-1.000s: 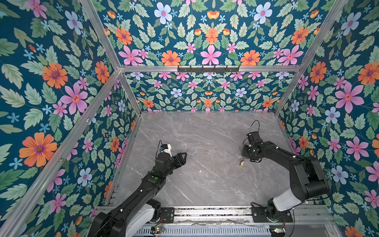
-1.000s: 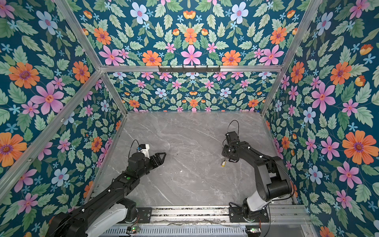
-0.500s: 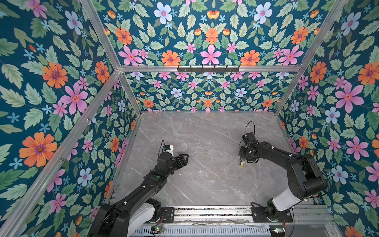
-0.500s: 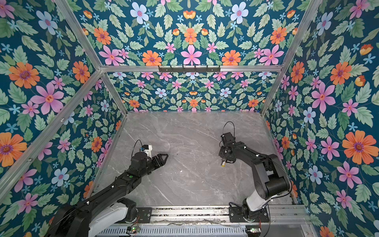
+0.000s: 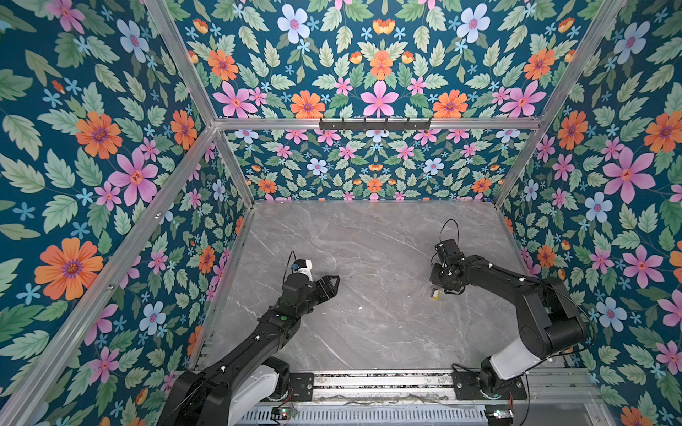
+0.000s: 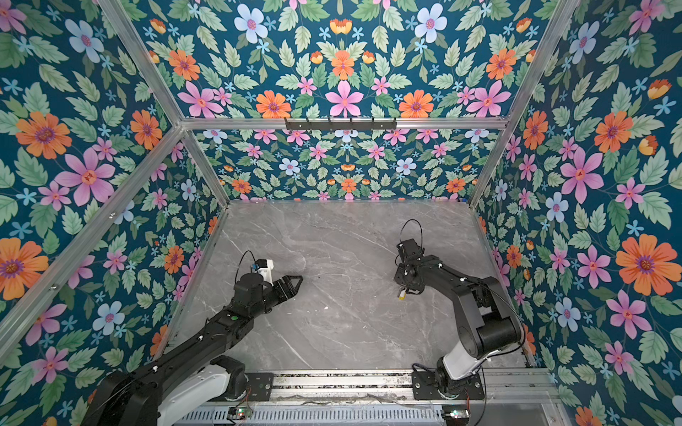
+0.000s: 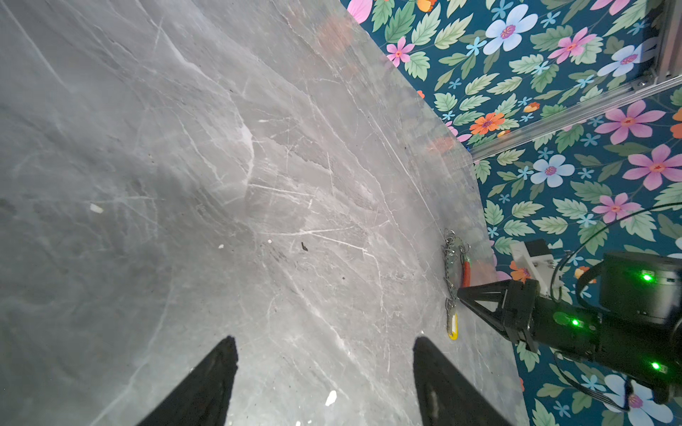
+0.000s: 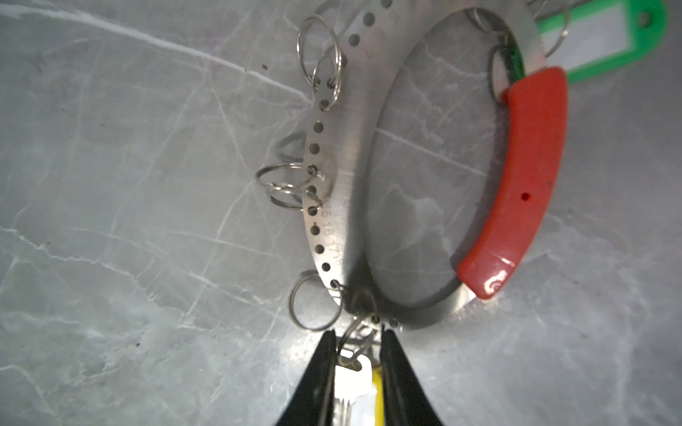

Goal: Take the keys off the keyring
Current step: 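Lift the keyring with the right gripper and carry it toward the left gripper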

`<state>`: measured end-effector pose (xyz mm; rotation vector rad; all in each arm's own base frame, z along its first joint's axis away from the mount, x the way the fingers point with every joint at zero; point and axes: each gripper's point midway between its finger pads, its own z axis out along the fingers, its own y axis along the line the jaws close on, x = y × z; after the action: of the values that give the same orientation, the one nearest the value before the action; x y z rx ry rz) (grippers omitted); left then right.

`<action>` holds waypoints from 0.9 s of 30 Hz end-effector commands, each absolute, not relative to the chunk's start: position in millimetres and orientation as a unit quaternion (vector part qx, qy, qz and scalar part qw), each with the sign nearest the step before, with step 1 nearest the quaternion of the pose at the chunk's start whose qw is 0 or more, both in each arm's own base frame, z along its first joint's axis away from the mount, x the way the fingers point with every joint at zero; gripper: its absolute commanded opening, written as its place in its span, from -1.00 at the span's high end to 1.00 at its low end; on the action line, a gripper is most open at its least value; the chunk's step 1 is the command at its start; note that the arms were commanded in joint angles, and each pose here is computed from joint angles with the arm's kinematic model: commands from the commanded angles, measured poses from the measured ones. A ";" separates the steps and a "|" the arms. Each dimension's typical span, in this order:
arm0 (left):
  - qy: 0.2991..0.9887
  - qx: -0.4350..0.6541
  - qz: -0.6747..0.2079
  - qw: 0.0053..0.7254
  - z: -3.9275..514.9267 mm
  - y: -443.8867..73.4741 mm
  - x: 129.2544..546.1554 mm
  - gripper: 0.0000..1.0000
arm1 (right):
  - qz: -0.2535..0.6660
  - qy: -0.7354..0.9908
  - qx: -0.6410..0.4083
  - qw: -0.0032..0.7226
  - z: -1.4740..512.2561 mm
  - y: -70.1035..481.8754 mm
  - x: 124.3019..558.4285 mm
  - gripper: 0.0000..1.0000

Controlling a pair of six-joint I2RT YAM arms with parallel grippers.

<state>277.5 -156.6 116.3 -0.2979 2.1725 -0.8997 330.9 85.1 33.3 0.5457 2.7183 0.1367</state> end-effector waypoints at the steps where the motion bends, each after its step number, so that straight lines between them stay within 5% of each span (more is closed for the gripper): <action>1: 0.850 -0.111 -0.347 0.381 118.6 -155.8 277.7 -0.55 | 0.036 0.964 0.192 0.181 32.5 81.4 328.4 0.54; 27: 0.850 -0.112 -0.347 0.381 122.5 -156.7 279.3 -0.55 | 0.015 0.968 0.160 0.193 31.0 79.3 329.7 1.00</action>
<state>277.9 -156.7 120.6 -0.2943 2.1735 -0.8948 328.5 83.1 29.6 0.4781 2.7258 0.0852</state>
